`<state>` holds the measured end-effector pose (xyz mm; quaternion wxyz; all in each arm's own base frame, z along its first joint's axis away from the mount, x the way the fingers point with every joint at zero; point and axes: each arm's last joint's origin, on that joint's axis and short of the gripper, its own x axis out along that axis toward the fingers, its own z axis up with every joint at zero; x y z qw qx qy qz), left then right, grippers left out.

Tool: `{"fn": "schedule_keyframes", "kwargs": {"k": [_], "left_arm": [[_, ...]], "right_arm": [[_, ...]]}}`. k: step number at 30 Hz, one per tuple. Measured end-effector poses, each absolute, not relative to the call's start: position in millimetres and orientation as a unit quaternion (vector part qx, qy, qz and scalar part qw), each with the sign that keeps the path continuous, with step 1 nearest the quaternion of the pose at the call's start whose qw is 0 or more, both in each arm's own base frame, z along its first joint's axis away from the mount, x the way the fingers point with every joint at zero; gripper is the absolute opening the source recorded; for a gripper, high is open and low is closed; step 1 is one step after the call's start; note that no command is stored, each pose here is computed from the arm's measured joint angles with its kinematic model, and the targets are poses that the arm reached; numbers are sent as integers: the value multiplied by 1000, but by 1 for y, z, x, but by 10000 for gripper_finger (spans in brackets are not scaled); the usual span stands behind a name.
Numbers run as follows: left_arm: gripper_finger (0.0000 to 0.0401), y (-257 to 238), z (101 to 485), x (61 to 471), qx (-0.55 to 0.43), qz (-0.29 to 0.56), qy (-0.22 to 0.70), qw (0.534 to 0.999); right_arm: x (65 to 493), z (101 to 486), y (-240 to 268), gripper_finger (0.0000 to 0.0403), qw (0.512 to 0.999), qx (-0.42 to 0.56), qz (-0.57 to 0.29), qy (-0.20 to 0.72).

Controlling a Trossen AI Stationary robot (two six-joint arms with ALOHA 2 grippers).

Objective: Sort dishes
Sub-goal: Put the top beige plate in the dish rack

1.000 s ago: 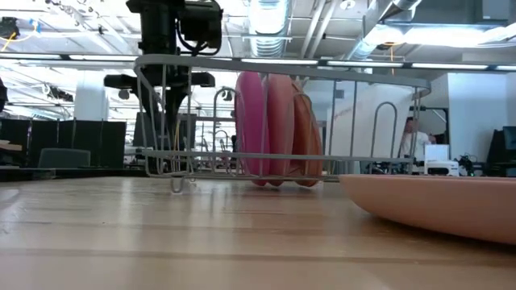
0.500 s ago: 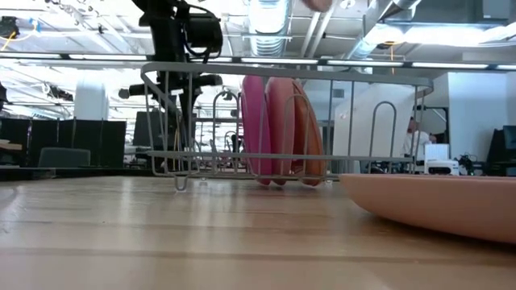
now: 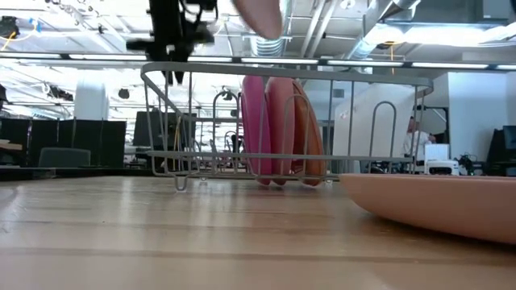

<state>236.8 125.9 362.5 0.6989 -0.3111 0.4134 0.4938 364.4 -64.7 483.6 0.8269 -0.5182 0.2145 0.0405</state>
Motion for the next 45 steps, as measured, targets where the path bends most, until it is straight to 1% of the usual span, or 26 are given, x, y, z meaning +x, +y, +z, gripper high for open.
{"fn": "schedule_keyframes", "kwargs": {"k": [5,7,8,11,13,16,18,20,22,24,26,29,34,39,45], "left_arm": [[90,112,404,206,-320,490,344,734],[90,105,411,192,-326,491,330,738],[90,103,412,185,-329,496,332,732],[90,97,397,169,-349,507,366,698],[92,94,384,163,-382,488,369,693],[103,87,370,155,-427,454,346,702],[112,84,357,155,-439,437,330,713],[121,81,341,156,-448,431,326,712],[127,79,326,155,-457,414,327,716],[131,77,311,155,-466,391,332,721],[132,78,297,159,-481,369,329,724],[131,79,280,165,-495,347,324,728],[131,83,264,174,-483,345,329,735],[131,90,259,187,-445,338,331,760],[130,107,242,208,-427,344,333,767]], "right_arm": [[384,467,-73,1,824,-517,43,227],[392,467,-75,1,827,-522,29,207],[393,467,-76,1,828,-522,26,205],[405,459,-78,1,828,-522,24,201],[407,454,-78,1,827,-519,32,214],[416,448,-78,1,822,-529,31,206],[420,441,-79,1,819,-529,40,219],[428,438,-78,1,821,-532,34,204],[432,429,-78,1,818,-528,48,223],[442,421,-80,1,821,-526,53,215],[446,409,-80,1,819,-517,73,238],[455,397,-78,1,815,-518,84,247],[460,390,-77,1,796,-544,94,250],[458,393,-82,1,796,-547,84,246],[456,393,-94,1,849,-463,60,248]]}}
